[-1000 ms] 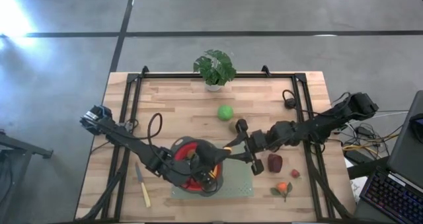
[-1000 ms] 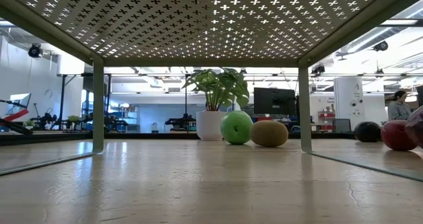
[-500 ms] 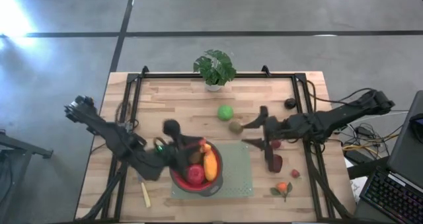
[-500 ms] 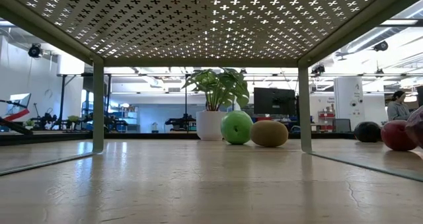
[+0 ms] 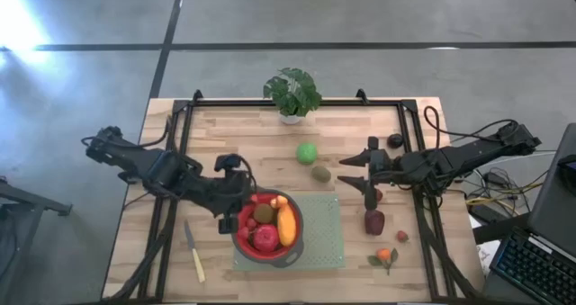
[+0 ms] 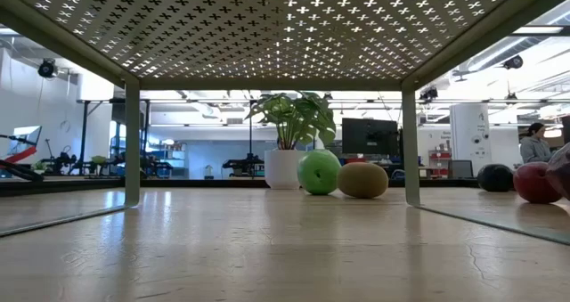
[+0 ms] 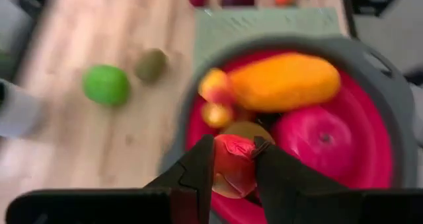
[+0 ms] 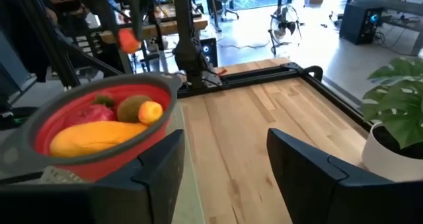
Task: Pick & Place Fruit
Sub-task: Put the pear into the red strainer, then put the strawberry into the red strainer
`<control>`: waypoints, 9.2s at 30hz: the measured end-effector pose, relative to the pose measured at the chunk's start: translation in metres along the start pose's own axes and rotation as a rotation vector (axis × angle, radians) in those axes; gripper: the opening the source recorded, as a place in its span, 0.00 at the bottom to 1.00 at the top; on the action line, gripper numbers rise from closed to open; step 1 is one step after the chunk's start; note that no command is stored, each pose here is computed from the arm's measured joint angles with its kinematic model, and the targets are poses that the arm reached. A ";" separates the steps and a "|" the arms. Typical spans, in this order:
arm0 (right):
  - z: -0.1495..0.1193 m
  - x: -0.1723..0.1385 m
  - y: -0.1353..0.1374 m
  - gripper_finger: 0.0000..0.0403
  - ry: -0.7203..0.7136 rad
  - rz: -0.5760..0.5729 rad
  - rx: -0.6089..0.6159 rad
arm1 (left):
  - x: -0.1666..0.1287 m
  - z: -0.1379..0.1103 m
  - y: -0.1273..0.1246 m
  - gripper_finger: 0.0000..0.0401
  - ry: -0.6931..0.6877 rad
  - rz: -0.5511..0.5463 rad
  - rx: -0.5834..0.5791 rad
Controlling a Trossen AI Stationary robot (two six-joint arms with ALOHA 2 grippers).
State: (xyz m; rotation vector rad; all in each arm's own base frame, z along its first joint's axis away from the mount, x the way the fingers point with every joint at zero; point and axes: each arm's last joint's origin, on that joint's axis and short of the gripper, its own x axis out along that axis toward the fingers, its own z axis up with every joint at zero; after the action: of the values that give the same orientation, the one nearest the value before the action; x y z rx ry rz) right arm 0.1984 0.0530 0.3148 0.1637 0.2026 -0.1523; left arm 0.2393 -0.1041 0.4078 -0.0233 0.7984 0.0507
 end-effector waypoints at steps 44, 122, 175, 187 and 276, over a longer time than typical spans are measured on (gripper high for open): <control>-0.007 0.004 0.000 0.46 0.052 -0.014 -0.025 | 0.042 -0.026 -0.011 0.45 0.171 -0.114 0.062; -0.166 -0.043 0.077 0.62 1.427 -0.719 0.438 | -0.060 -0.076 0.062 0.51 -0.352 0.242 0.055; -0.120 -0.069 0.051 0.29 1.270 -0.600 0.427 | -0.054 -0.074 0.059 0.51 -0.337 0.243 0.047; -0.033 -0.079 0.041 0.32 0.522 -0.245 0.247 | -0.049 -0.072 0.057 0.51 -0.321 0.255 0.063; 0.016 0.075 0.092 0.32 -0.293 0.414 -0.260 | 0.087 0.017 -0.068 0.69 -0.726 0.681 1.208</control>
State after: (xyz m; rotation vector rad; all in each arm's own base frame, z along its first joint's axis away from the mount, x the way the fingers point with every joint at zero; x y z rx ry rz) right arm 0.2893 0.1294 0.3281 -0.0781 -0.1059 0.2613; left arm 0.3157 -0.1686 0.3577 1.3417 -0.0188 0.1991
